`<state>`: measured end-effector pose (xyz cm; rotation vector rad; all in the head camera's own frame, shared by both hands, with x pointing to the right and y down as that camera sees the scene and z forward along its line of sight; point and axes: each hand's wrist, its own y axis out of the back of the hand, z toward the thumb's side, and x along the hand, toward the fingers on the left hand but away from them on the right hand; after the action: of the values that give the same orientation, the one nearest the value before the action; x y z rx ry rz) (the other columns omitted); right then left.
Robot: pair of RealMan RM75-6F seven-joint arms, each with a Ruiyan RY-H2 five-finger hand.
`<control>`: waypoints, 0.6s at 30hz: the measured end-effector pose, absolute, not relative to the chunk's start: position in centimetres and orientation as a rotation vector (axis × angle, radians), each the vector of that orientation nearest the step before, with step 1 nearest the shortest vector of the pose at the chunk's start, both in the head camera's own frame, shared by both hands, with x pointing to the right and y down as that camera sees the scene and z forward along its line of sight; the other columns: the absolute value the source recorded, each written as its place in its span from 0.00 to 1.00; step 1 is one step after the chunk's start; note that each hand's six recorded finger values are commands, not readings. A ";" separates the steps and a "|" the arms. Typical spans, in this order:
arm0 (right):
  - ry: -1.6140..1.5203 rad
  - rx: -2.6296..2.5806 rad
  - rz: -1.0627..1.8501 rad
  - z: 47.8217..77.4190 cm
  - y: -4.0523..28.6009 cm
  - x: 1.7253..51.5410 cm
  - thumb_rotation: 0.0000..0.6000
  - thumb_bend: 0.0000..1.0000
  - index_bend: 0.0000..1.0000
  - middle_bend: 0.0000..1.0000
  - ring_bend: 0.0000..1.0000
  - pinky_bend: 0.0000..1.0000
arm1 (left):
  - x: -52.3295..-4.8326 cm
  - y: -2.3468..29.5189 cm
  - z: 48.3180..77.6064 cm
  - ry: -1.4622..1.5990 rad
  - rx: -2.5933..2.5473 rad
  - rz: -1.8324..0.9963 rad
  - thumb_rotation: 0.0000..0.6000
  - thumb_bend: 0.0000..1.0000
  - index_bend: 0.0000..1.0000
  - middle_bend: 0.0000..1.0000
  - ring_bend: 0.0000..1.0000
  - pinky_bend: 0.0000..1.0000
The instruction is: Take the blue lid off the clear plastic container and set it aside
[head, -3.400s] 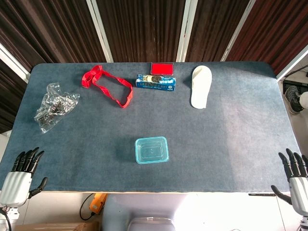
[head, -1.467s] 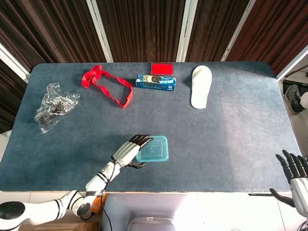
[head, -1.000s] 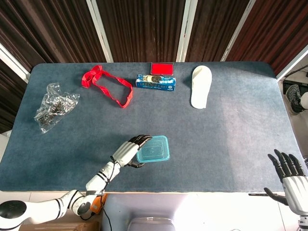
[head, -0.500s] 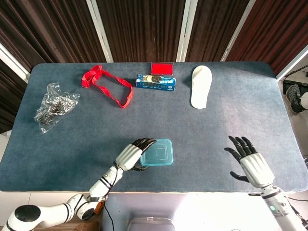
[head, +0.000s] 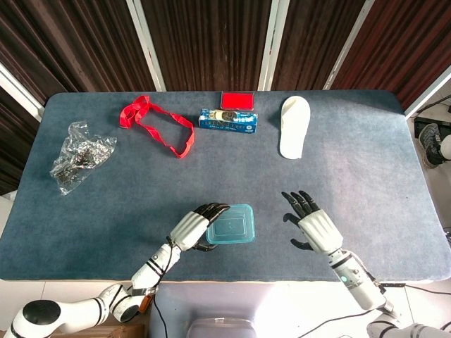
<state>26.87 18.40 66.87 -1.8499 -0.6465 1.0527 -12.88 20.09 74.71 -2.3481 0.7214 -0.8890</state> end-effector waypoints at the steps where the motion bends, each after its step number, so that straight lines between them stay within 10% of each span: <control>1: -0.645 -1.854 1.043 67.1 18.4 26.3 1.00 0.27 0.55 0.07 0.00 0.00 | -12.9 20.1 74.7 0.720 -2.347 -0.888 1.00 0.29 0.00 0.47 0.31 0.49; 18: -0.653 -2.022 0.984 70.2 19.2 19.3 1.00 0.27 0.57 0.08 0.00 0.00 | -12.7 20.3 74.7 0.729 -2.351 -0.882 1.00 0.31 0.00 0.47 0.32 0.49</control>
<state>19.33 19.23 70.19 -2.0221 -0.6533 0.9844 -12.74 20.28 74.66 -2.3514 0.7293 -0.8817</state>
